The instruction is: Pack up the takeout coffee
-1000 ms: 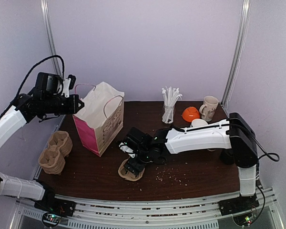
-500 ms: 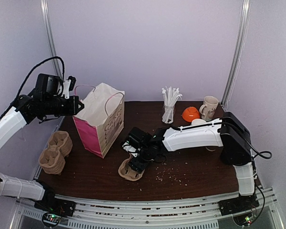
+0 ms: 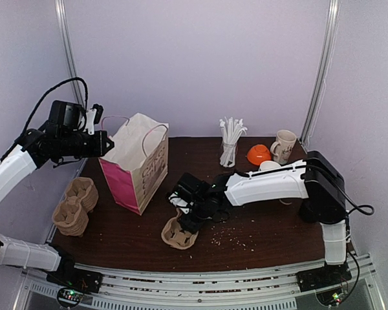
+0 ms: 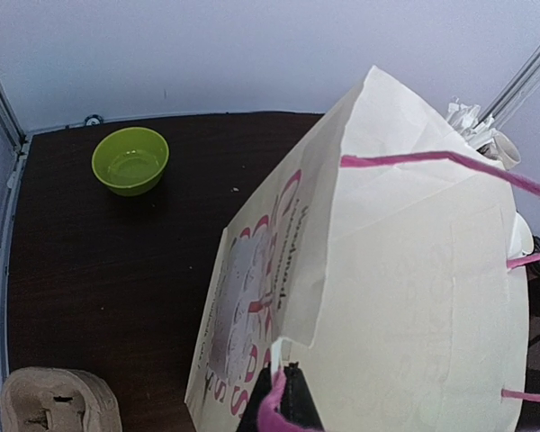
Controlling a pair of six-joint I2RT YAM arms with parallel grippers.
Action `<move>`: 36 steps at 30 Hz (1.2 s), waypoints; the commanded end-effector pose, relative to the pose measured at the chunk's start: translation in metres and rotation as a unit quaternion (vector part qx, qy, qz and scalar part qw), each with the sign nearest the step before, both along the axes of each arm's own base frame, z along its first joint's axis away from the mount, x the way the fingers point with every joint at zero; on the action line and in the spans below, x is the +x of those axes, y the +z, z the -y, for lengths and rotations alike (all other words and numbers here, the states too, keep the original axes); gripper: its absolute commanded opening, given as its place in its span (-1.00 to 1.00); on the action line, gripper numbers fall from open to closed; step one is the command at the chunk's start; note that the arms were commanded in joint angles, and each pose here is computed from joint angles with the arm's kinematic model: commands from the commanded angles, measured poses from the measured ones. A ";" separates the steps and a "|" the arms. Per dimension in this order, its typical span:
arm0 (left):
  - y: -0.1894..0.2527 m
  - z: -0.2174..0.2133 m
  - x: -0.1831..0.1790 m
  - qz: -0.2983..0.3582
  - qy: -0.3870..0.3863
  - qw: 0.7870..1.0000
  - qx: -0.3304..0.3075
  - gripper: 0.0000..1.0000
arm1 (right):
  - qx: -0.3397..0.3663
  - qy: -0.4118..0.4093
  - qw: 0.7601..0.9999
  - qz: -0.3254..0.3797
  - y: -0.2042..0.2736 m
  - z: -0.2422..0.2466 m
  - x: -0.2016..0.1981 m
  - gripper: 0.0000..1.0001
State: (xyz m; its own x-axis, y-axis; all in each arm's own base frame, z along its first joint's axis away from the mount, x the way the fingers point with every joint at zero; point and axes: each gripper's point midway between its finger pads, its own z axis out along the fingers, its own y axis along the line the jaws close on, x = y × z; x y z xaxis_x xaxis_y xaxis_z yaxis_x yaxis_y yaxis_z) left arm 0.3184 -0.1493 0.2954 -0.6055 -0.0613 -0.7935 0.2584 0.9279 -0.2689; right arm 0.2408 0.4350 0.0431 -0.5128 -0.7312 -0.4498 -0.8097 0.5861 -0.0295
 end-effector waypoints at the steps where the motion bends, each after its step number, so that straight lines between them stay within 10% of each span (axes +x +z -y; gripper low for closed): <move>1: 0.006 0.006 0.005 0.020 -0.007 1.000 -0.011 -1.00 | 0.010 -0.035 0.999 -0.006 0.021 0.020 -0.006 0.02; 17: -0.014 0.029 0.010 -0.002 -0.049 0.998 -0.040 -1.00 | 0.008 -0.224 0.970 -0.091 0.016 0.114 -0.048 0.05; 28: -0.025 0.036 0.010 -0.011 -0.067 0.997 -0.041 -1.00 | -0.028 -0.203 0.972 -0.114 0.008 0.120 -0.058 0.64; 36: -0.029 0.036 0.011 -0.014 -0.069 0.997 -0.037 -1.00 | -0.065 -0.183 0.973 -0.121 0.004 0.125 -0.051 0.54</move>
State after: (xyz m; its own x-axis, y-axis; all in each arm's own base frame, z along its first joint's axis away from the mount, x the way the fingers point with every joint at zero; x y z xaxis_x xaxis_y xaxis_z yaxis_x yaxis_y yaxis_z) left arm 0.3255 -0.1786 0.2658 -0.6535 -0.0426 -0.7557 0.3420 0.8741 -0.3450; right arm 0.1880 0.3230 0.0558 -0.8294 -0.4887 -0.2708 -0.5253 0.8472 0.0798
